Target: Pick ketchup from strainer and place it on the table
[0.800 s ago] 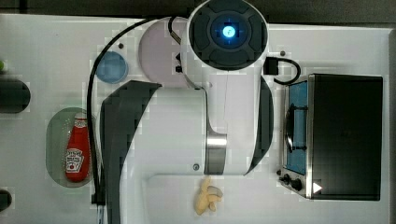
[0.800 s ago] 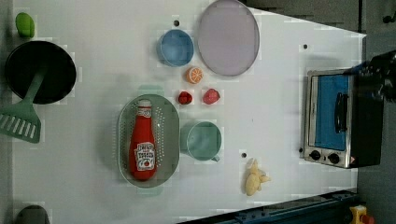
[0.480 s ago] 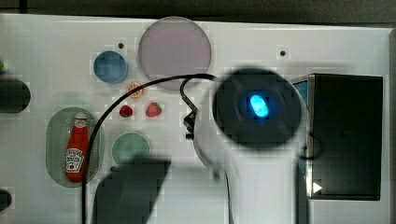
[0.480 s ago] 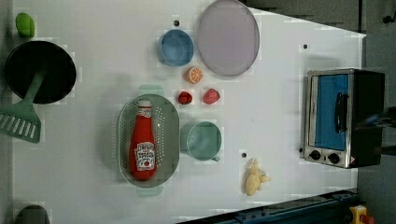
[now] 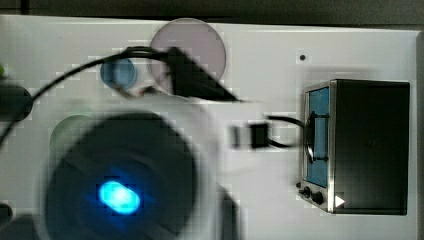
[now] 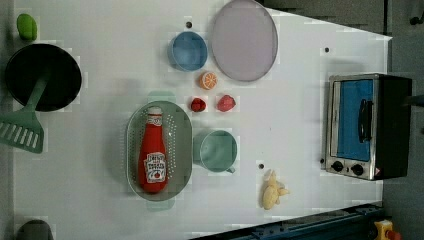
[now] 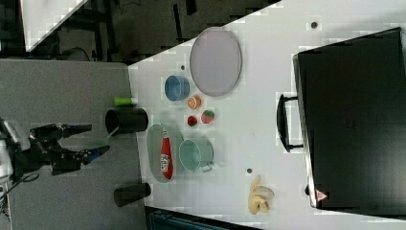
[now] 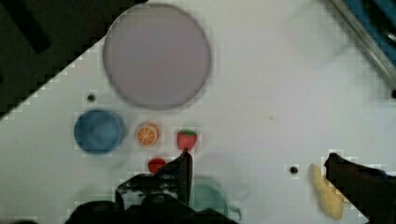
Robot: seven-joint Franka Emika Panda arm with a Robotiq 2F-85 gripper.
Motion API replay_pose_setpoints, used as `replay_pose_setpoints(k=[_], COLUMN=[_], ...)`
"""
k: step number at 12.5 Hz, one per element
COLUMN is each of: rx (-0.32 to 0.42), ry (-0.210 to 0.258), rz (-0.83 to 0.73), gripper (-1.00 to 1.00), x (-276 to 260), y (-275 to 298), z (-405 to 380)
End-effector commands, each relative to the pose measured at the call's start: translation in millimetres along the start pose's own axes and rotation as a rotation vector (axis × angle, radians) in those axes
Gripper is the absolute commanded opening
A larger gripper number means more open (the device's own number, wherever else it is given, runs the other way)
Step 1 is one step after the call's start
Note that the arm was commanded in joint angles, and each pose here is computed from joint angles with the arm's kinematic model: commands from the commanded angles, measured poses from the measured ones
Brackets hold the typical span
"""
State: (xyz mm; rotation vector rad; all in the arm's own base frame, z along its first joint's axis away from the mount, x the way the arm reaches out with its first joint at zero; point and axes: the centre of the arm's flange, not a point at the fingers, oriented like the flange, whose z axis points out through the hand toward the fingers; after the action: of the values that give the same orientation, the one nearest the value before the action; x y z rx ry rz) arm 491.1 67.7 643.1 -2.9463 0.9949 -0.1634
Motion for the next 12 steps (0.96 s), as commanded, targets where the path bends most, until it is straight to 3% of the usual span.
replay_pose_setpoints(k=[1, 8, 12], rx=[-0.096, -0.145, -0.079], ry=[-0.113, -0.193, -0.204], rz=[-0.114, -0.43, -0.542], gripper=[1.0, 1.0, 1.0], x=[-56, -194, -255], y=[-66, -157, -180], z=[69, 132, 195])
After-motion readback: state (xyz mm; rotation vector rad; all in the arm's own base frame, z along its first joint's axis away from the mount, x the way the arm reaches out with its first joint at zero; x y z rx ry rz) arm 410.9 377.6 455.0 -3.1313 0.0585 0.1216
